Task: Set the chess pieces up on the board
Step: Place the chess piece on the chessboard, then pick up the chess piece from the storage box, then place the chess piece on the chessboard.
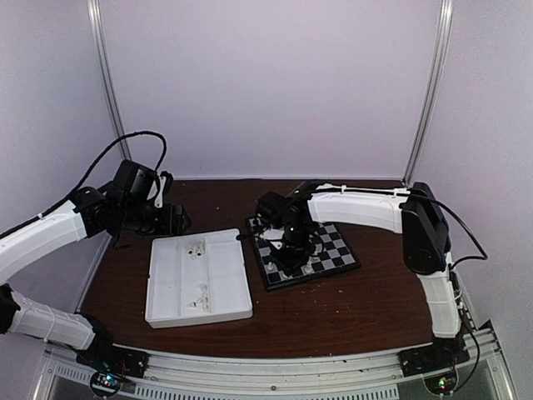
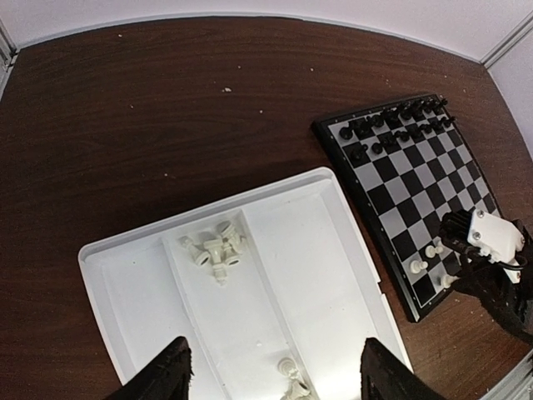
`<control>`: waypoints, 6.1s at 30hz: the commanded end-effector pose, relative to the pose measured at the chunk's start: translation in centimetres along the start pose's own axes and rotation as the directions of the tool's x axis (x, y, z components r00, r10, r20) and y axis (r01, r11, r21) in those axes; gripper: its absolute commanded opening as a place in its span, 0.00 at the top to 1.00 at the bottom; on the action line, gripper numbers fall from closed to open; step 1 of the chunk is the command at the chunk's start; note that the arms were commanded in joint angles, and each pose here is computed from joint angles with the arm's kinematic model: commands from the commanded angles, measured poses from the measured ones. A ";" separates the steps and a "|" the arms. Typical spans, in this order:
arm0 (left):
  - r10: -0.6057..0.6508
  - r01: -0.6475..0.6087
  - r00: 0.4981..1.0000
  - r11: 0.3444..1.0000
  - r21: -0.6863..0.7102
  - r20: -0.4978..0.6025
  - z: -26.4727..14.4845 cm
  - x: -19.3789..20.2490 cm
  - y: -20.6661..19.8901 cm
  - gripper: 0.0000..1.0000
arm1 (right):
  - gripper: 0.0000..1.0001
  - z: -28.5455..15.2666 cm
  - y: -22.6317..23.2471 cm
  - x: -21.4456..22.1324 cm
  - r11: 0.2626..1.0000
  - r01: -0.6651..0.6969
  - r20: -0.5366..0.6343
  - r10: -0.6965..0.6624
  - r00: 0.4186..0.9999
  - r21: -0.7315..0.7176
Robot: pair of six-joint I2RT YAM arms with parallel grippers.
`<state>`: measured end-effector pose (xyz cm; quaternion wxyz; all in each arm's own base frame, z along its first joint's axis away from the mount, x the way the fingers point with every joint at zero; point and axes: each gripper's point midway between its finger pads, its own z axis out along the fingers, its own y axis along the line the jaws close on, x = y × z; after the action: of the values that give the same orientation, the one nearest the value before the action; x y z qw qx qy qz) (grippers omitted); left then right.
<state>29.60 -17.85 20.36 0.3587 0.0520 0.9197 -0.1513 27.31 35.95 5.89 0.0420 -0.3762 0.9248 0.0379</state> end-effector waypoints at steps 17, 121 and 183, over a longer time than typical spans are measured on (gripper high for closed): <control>0.018 -0.018 1.000 1.000 -0.019 0.023 -0.3 -1.0 0.2 0.30 | 0.93 0.5 -0.2 -0.9 0.999 0.023 0.002 -0.023 1.000 0.047; -0.762 0.690 0.607 0.363 0.627 -0.227 2.7 -6.8 -9.5 0.94 | 0.52 -21.8 9.1 -10.9 0.925 0.251 0.928 0.204 0.311 -0.287; -0.753 0.705 0.603 0.348 0.618 -0.264 3.6 -3.9 -10.5 0.58 | 0.96 -16.8 6.2 -14.9 0.904 0.194 0.887 0.297 0.354 -0.381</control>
<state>33.23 -29.46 22.62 0.2215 -0.2538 0.7111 -0.6172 32.82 49.02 23.89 0.4741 -0.2577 0.7222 0.4326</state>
